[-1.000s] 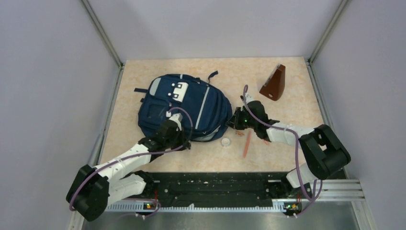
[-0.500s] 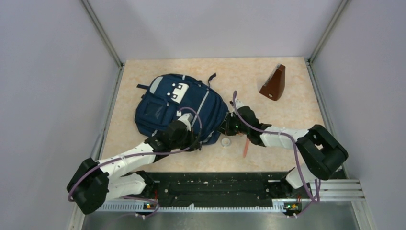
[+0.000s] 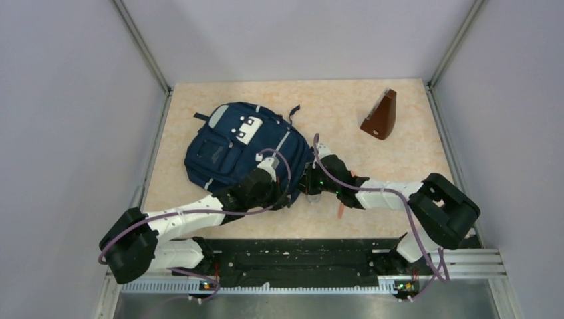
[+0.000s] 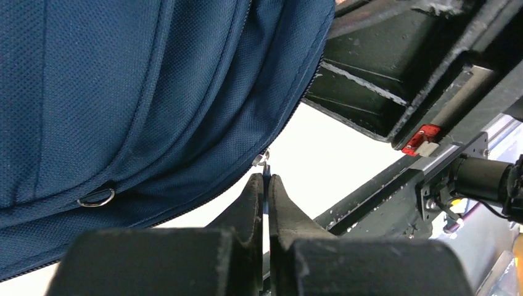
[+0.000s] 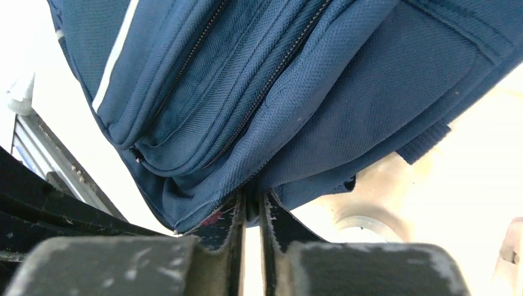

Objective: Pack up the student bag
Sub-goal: Zip the student bag at the center of the board.

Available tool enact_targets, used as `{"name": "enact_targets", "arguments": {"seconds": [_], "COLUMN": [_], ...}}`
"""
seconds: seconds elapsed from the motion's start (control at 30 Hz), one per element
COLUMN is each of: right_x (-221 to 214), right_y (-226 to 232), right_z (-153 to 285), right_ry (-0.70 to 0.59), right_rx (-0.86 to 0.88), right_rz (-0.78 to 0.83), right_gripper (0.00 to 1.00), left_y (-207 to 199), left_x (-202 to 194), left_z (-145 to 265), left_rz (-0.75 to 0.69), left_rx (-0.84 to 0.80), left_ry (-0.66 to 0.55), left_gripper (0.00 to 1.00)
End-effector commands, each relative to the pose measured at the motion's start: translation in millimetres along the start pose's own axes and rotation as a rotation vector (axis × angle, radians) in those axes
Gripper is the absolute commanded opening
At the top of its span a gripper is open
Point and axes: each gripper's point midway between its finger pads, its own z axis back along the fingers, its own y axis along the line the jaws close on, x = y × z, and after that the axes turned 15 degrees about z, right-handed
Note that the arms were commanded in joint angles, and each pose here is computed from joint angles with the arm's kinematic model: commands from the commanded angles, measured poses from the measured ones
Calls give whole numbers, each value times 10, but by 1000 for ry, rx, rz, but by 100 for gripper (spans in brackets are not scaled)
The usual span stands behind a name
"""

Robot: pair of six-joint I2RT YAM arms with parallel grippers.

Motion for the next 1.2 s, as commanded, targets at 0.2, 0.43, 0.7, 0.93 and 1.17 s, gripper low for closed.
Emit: {"name": "enact_targets", "arguments": {"seconds": [0.2, 0.43, 0.7, 0.93, 1.17], "right_x": [184, 57, 54, 102, -60], "right_y": [-77, -34, 299, 574, 655], "right_z": [432, 624, 655, 354, 109], "right_ry": [-123, -136, -206, -170, -101], "right_rx": [-83, -56, -41, -10, -24], "right_rz": [110, 200, 334, 326, 294], "right_gripper": [41, 55, 57, 55, 53], "left_y": [-231, 194, 599, 619, 695], "left_x": [261, 220, 319, 381, 450], "left_z": [191, 408, 534, 441, 387], "left_rz": [39, 125, 274, 364, 386], "left_rx": [-101, -26, 5, -74, -57], "left_ry": [-153, -233, -360, -364, -397], "left_gripper": [38, 69, 82, 86, 87]}}
